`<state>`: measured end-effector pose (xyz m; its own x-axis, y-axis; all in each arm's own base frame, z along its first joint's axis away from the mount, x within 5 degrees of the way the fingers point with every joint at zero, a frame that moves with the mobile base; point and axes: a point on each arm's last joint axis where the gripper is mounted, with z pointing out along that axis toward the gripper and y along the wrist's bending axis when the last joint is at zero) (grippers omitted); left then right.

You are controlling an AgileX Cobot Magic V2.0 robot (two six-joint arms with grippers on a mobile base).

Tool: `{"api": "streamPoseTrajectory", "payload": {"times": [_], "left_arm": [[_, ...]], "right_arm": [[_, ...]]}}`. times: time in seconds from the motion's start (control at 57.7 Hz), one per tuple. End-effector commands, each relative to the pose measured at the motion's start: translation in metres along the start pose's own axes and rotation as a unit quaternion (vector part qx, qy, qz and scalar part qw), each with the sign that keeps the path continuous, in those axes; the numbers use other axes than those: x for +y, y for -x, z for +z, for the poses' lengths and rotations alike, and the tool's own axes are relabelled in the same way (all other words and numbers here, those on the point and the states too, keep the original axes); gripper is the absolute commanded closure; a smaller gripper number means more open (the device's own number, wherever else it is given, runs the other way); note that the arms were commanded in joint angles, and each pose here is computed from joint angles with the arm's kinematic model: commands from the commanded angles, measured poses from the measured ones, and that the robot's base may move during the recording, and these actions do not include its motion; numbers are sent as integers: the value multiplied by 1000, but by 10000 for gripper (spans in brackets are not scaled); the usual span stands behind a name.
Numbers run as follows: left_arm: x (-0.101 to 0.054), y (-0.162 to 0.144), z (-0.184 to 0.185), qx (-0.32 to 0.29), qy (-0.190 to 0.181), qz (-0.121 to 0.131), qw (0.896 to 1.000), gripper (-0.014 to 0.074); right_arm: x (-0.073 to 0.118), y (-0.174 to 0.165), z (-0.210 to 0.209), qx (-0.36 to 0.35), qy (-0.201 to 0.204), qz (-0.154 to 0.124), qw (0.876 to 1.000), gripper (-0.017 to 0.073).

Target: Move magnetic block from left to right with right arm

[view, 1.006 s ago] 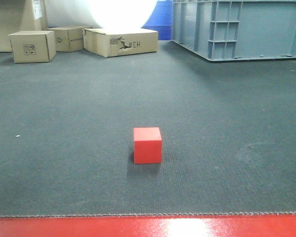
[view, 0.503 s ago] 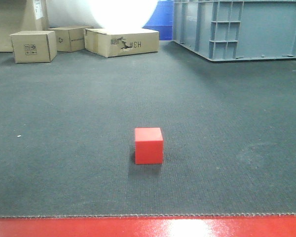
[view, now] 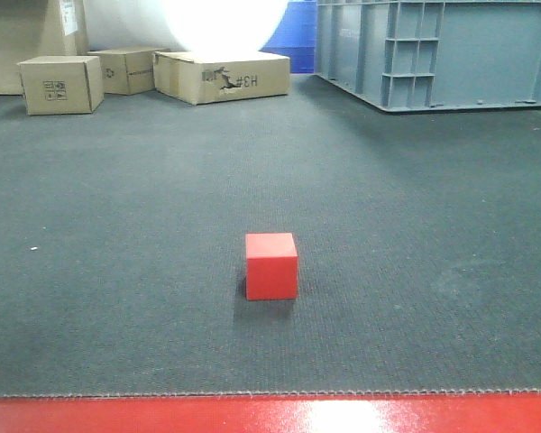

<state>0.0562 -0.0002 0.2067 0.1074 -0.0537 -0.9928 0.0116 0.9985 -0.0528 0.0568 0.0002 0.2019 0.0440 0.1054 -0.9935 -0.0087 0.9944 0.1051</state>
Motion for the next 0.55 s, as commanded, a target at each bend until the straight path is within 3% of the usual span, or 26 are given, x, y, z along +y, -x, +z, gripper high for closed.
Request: {"api": "streamPoseTrajectory", "payload": {"times": [0.0, 0.537], "left_arm": [[0, 6, -1, -44, -1, -3, 999, 720], [0, 6, -1, -44, -1, -3, 999, 720]], "right_arm": [[1, 8, -2, -51, 5, -10, 999, 532], [1, 8, -2, -51, 5, -10, 999, 532]]}}
